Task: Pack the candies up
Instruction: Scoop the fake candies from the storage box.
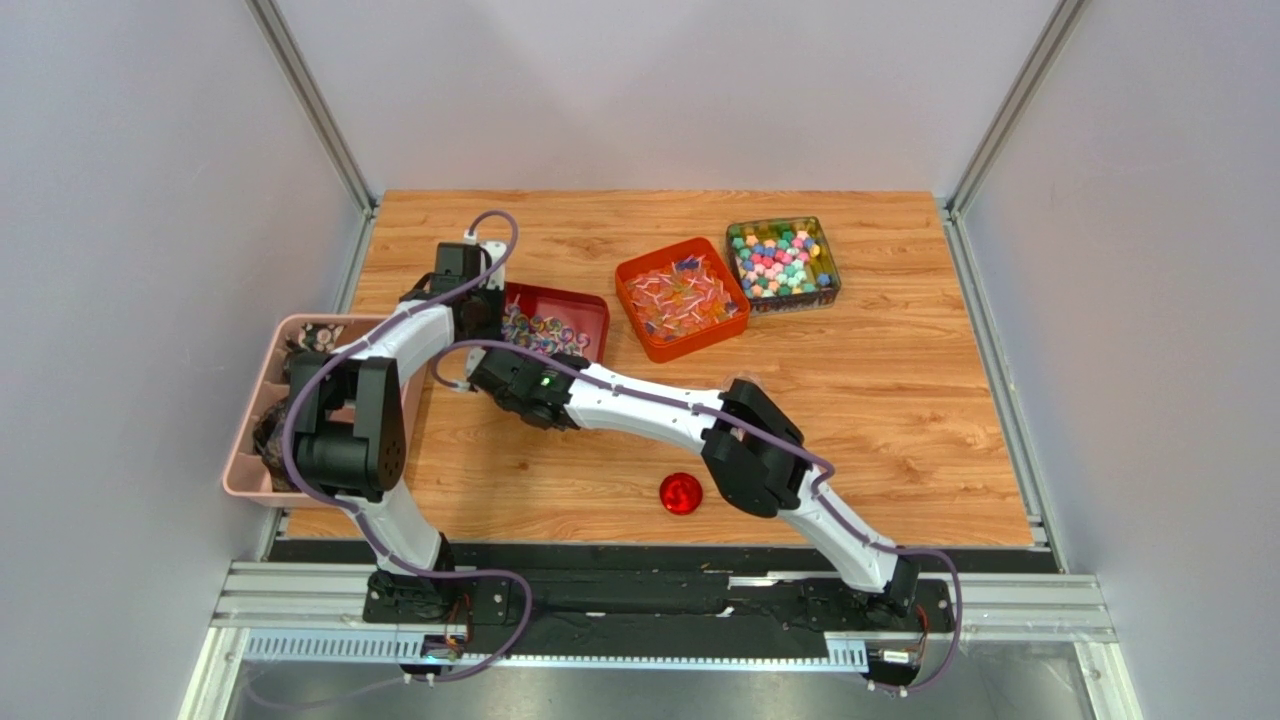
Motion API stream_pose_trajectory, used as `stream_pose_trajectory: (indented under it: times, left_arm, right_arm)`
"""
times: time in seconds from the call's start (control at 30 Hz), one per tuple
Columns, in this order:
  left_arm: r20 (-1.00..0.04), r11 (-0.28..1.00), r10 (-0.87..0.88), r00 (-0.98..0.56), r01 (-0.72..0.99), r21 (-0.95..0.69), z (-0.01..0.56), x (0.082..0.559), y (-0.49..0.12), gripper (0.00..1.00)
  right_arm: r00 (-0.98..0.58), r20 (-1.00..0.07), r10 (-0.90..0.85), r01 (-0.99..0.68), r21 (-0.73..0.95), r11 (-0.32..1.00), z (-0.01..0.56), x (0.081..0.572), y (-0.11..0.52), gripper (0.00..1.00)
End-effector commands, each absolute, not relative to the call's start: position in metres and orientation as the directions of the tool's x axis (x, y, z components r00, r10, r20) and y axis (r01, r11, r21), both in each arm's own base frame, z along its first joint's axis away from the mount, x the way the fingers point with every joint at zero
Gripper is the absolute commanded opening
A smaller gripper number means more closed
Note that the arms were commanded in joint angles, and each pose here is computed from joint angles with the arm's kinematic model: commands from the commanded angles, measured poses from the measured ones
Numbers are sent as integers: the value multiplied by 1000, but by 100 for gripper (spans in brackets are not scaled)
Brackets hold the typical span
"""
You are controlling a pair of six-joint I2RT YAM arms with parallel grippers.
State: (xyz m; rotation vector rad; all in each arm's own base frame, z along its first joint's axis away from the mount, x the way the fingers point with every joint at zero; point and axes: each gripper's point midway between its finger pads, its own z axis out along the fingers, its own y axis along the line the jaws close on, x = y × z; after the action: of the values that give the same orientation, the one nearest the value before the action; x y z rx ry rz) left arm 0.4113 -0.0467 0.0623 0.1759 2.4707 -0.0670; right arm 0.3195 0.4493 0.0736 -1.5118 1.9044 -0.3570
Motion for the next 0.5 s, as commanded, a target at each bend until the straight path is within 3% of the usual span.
stream_pose_trajectory:
  times: [0.0, 0.17, 0.47]
  left_arm:
    - [-674, 968, 56, -737, 206, -145, 94, 424, -86, 0]
    - [-671, 968, 61, -739, 208, -141, 93, 423, -86, 0]
    - [-662, 966, 65, -746, 215, -147, 89, 423, -87, 0]
  right_arm:
    - [-13, -466, -885, -781, -547, 300, 97, 316, 479, 0]
    - [30, -467, -884, -918, -363, 161, 93, 278, 478, 0]
    - [-85, -475, -876, -979, -122, 162, 86, 273, 456, 0]
